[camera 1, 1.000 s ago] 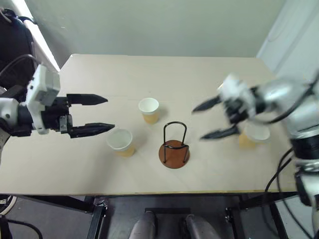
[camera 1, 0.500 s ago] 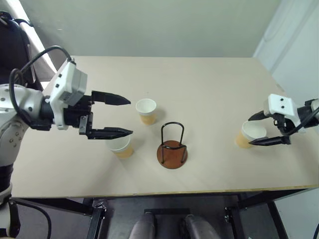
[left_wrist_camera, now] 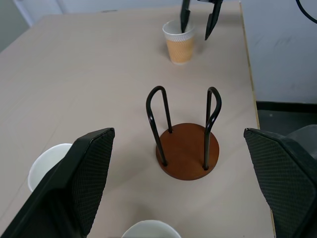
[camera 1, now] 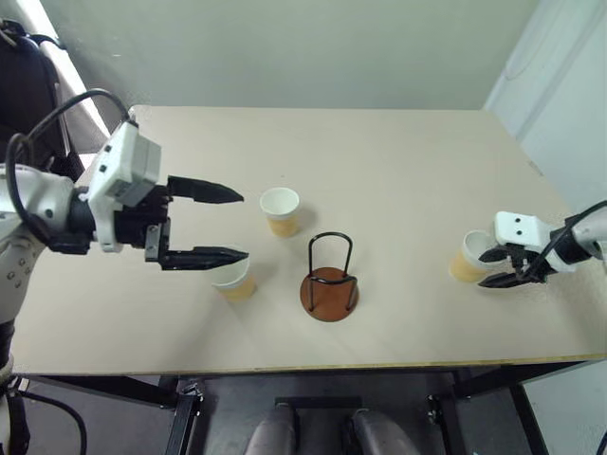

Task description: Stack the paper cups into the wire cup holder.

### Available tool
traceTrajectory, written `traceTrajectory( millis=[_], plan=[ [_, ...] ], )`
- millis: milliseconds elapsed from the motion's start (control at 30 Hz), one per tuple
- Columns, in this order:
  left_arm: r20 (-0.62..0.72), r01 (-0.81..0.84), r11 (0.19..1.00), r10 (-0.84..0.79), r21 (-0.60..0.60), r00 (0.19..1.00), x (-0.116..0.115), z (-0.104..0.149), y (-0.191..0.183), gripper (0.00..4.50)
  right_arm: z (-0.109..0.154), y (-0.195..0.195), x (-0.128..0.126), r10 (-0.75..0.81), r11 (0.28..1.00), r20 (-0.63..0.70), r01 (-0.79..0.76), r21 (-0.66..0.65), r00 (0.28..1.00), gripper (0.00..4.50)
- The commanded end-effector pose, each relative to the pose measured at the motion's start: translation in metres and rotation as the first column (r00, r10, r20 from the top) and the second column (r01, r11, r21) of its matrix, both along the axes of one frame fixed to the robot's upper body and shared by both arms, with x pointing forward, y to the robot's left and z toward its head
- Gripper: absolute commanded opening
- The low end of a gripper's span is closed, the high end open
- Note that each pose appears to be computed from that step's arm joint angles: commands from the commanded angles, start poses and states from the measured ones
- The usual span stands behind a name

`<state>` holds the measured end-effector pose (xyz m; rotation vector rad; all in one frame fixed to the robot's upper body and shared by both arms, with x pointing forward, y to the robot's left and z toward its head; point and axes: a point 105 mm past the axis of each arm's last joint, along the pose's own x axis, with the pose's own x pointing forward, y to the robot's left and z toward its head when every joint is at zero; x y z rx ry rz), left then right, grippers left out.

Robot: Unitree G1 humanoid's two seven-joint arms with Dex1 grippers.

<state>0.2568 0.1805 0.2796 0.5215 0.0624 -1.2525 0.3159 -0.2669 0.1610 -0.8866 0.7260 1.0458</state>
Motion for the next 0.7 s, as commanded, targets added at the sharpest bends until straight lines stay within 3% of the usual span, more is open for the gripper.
traceTrajectory(
  millis=[33,133,167,267,400,533,600,700],
  plan=[
    [0.043,-0.016,1.0,0.016,0.006,0.999,-0.004,0.009,0.002,4.5,0.009,0.002,0.007,0.02,1.0,0.041,-0.019,-0.025,0.999,1.36],
    [0.042,-0.023,1.0,0.022,0.006,0.999,-0.005,0.009,0.003,4.5,0.008,0.003,0.009,0.025,0.999,0.04,-0.024,-0.027,0.999,0.22],
    [0.041,-0.026,1.0,0.025,0.006,0.999,-0.005,0.009,0.003,4.5,0.008,0.004,0.01,0.027,0.999,0.041,-0.026,-0.028,0.999,0.02],
    [0.044,-0.033,0.999,0.033,0.006,0.998,-0.006,0.009,0.004,4.5,0.017,0.004,0.011,0.036,0.999,0.062,-0.035,-0.027,0.997,0.02],
    [0.052,-0.047,0.999,0.046,0.008,0.998,-0.009,0.013,0.008,4.5,0.101,0.056,-0.007,0.226,0.936,0.193,-0.268,0.229,0.955,0.02],
    [0.044,-0.051,0.999,0.051,0.004,0.998,-0.009,0.01,0.008,4.5,0.163,0.105,-0.025,0.368,0.79,0.361,-0.493,0.365,0.857,0.02],
    [0.041,-0.051,0.999,0.051,0.002,0.998,-0.008,0.008,0.007,4.5,0.172,0.127,-0.033,0.435,0.733,0.38,-0.566,0.377,0.816,0.02],
    [0.039,-0.05,0.999,0.05,-0.001,0.998,-0.006,0.007,0.006,4.5,0.164,0.156,-0.044,0.538,0.675,0.358,-0.645,0.36,0.763,0.02]
  ],
)
